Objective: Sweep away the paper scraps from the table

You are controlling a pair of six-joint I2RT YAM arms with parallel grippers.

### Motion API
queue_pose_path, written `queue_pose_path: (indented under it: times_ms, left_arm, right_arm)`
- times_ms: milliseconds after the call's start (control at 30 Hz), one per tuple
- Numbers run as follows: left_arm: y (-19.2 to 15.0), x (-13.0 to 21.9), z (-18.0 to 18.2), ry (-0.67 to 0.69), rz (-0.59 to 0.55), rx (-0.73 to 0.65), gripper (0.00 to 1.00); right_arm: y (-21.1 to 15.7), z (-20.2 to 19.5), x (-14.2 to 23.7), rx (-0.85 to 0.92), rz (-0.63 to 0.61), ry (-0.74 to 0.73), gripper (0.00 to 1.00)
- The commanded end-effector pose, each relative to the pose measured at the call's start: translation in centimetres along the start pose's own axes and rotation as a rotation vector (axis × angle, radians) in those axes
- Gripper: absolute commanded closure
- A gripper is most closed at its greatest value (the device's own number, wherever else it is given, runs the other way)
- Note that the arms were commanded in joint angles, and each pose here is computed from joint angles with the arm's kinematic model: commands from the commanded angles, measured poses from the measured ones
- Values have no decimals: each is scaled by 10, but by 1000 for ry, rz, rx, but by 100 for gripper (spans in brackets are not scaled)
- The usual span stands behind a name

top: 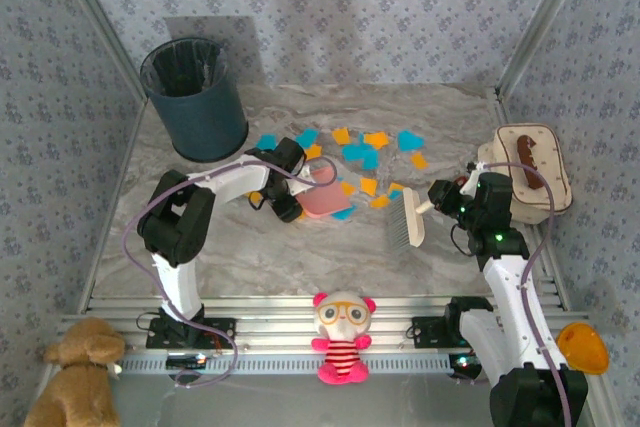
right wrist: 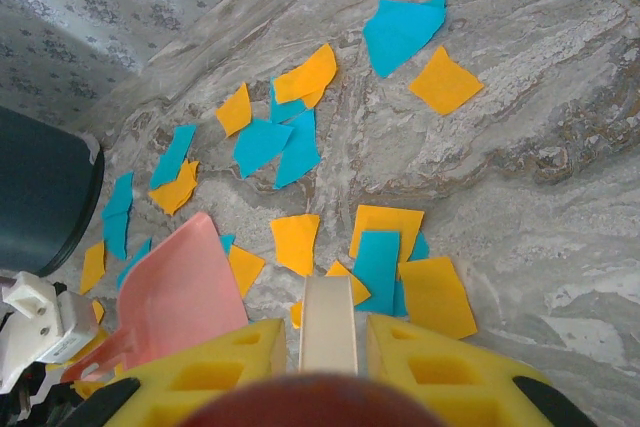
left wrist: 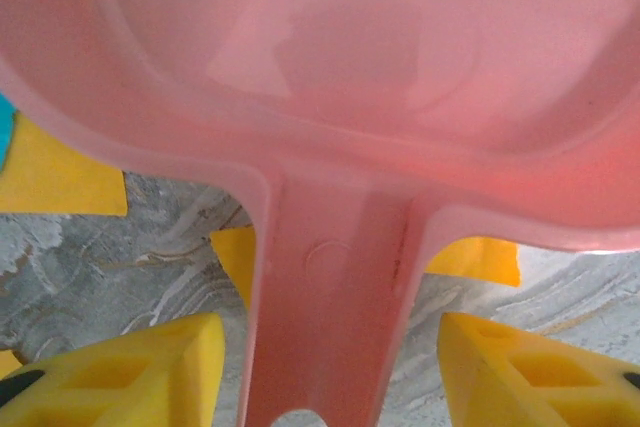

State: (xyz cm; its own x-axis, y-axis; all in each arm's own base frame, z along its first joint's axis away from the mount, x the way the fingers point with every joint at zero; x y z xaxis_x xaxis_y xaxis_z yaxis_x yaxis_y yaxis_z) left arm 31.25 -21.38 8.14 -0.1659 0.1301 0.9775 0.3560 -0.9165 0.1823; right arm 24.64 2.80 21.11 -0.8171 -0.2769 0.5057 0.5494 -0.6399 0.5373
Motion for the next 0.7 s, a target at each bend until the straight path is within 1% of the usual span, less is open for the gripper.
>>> queue_pose_path:
  times_ms: [0,100,233,367,467,533,600,667]
  left_arm:
    - [5,-6,3,-17,-22,-13,45]
    - [3,-10,1,-28,-8,-14,49]
    - [1,-14,1,-29,5,-17,51]
    - [-1,-16,0,-34,15,-20,56]
    - [-1,-16,-2,-41,18,-28,62]
    - [1,-14,-2,-44,19,-34,69]
    - [-1,-10,-4,-54,33,-35,74]
    - [0,-5,-3,-45,30,-39,76]
  right_arm:
    - [6,7,2,-3,-15,31,99]
    - [6,7,2,-2,-15,29,99]
    - [5,6,1,-4,-13,27,99]
    - [4,5,0,-5,-6,27,99]
    - [4,6,0,-7,-9,30,99]
    - [4,6,0,-9,-9,32,99]
    - [5,7,0,-9,-11,33,99]
    - [6,7,1,-8,-13,35,99]
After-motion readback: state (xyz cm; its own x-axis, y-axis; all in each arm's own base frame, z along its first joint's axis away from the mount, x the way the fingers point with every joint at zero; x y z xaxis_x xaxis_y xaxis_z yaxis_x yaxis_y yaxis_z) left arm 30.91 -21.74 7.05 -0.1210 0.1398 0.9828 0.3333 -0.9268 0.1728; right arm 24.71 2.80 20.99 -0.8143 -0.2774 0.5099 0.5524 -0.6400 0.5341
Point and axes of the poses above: each hand's point on the last joint's axis, 136 mm out from that joint toward the fingers, its own x axis back along the fingers, its own z axis along the line the jaws close on, y = z × x, the point moved 5 cm from there along x, back along the fingers, and after that the axes turned 11 degrees about -x, right-handed, at the moved point
